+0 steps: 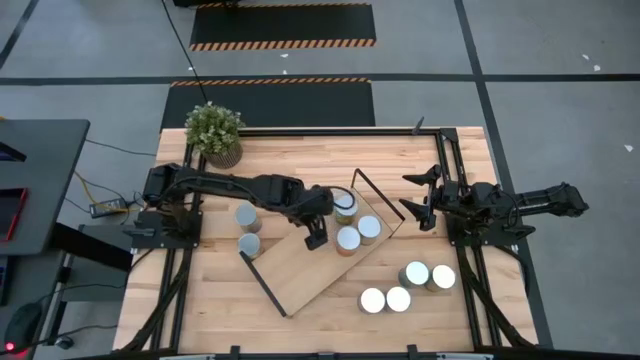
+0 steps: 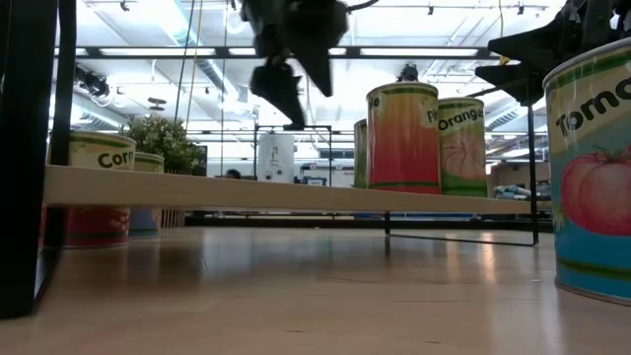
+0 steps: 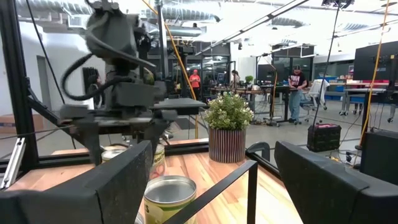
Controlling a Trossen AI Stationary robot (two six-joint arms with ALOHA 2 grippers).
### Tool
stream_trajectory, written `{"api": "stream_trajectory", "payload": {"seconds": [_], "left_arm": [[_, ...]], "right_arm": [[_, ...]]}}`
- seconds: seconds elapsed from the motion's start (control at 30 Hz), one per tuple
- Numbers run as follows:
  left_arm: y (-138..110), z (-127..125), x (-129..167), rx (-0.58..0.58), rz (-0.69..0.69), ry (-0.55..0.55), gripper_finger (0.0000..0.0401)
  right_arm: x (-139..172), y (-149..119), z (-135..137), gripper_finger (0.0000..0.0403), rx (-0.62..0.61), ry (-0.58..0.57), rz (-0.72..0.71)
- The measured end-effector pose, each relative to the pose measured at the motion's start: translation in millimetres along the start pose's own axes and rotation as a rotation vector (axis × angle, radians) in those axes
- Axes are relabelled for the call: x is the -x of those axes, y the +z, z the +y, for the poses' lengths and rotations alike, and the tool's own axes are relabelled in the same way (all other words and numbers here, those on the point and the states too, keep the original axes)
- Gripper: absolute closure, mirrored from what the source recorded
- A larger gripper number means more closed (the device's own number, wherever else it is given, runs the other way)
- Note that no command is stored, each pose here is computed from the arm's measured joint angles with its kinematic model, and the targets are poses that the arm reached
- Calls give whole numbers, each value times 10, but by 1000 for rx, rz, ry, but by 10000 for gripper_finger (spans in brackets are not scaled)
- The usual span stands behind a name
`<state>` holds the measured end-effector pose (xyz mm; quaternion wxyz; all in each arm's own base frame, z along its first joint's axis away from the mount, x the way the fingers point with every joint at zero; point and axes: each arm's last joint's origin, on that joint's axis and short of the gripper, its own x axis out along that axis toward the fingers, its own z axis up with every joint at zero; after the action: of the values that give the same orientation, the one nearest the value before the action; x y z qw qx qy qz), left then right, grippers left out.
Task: Pick and place cans onto a shelf
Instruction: Put the canned peaches on the shelf
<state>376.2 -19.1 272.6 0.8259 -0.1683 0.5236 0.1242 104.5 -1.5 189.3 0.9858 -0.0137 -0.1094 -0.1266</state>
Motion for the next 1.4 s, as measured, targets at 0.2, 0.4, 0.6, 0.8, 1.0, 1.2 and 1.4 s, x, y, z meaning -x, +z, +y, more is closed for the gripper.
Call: {"api": "stream_trajectory", "payload": {"seconds": [0.2,0.4,0.6,0.8,1.0,1.2,1.4], "left_arm": [[-165,173,161,6,97,233,3],[-354,270,107,-10,146,277,3],[-694,533,189,73,150,305,3],[-1006,804,524,213,35,320,3],[-1355,990,790,381,-59,266,3],[-1659,1110,831,539,-95,231,3],[-1786,1159,768,636,-96,230,3]], "right_arm": [[0,0,0,56,0,0,0],[0,7,0,56,-2,0,-7],[0,12,-1,56,-4,0,-11],[0,15,-1,56,-5,-1,-14],[-3,14,0,56,-5,-1,-14],[-3,15,0,56,-5,-1,-15],[-3,14,0,56,-5,-1,-14]]}}
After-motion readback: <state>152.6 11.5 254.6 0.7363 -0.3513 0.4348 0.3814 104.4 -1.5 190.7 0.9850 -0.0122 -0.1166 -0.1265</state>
